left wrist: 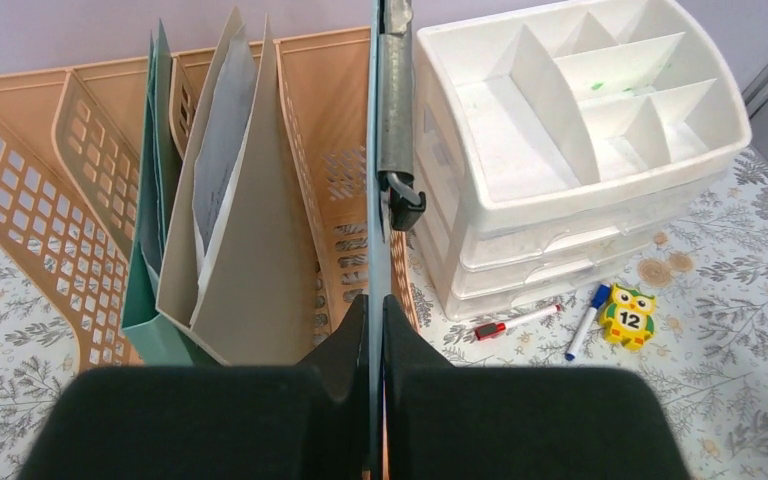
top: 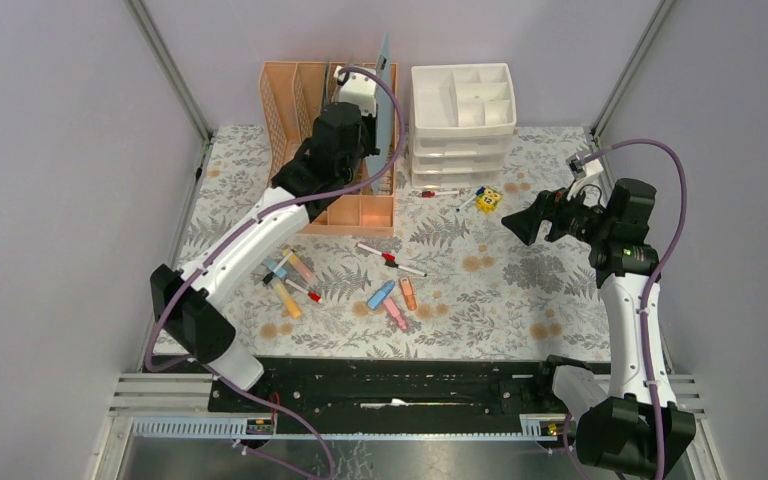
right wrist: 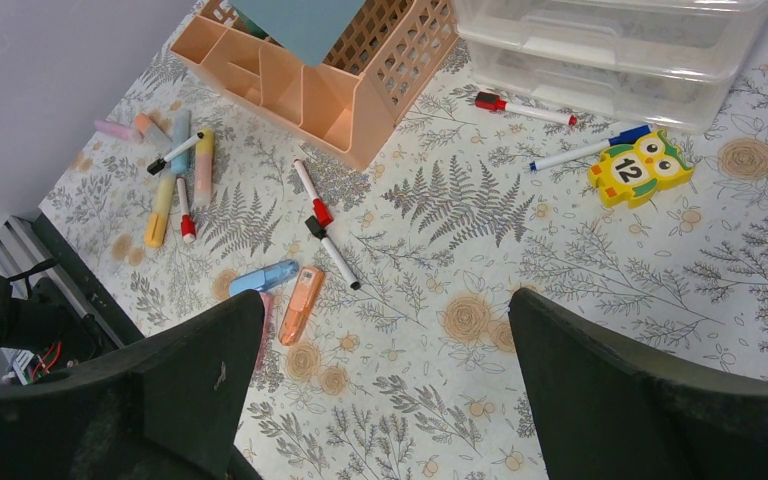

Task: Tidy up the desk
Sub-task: Place the folder in the storage box.

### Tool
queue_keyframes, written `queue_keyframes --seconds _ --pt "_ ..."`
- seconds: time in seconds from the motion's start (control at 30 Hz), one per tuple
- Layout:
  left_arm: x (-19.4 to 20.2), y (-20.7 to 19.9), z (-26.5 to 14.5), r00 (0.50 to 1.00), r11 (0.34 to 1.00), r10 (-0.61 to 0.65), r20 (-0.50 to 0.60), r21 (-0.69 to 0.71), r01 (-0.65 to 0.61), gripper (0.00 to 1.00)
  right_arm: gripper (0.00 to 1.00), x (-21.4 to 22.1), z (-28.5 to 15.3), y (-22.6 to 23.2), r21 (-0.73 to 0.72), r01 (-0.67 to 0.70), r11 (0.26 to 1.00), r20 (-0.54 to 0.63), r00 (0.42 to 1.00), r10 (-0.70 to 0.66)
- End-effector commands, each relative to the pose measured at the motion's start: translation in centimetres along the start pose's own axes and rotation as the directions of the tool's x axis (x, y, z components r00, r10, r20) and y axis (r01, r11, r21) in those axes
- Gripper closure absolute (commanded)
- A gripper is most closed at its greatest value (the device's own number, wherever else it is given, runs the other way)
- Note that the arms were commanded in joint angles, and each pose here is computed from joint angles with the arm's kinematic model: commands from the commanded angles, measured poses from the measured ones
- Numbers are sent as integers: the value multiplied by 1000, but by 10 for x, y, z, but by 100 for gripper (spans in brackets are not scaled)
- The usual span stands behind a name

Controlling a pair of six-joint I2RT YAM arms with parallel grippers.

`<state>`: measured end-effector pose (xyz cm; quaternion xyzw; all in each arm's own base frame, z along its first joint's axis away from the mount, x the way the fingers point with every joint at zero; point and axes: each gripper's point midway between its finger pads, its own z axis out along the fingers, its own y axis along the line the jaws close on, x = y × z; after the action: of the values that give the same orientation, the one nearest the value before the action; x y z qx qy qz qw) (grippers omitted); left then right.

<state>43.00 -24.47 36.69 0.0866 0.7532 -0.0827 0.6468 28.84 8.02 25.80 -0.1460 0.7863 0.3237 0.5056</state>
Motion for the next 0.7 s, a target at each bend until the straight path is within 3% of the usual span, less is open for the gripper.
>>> queue_keyframes --seconds 0.0,0.53,0.67 --pt "-49 2 8 989 999 -41 142 8 41 100 0 -9 -3 6 -15 43 999 34 999 -42" --pt "-16 5 44 995 998 -44 92 51 39 100 0 -8 -3 5 -9 44 999 32 999 -44" --pt "-24 11 50 992 998 -53 116 47 48 100 0 -8 -2 4 -9 45 999 31 998 -45"
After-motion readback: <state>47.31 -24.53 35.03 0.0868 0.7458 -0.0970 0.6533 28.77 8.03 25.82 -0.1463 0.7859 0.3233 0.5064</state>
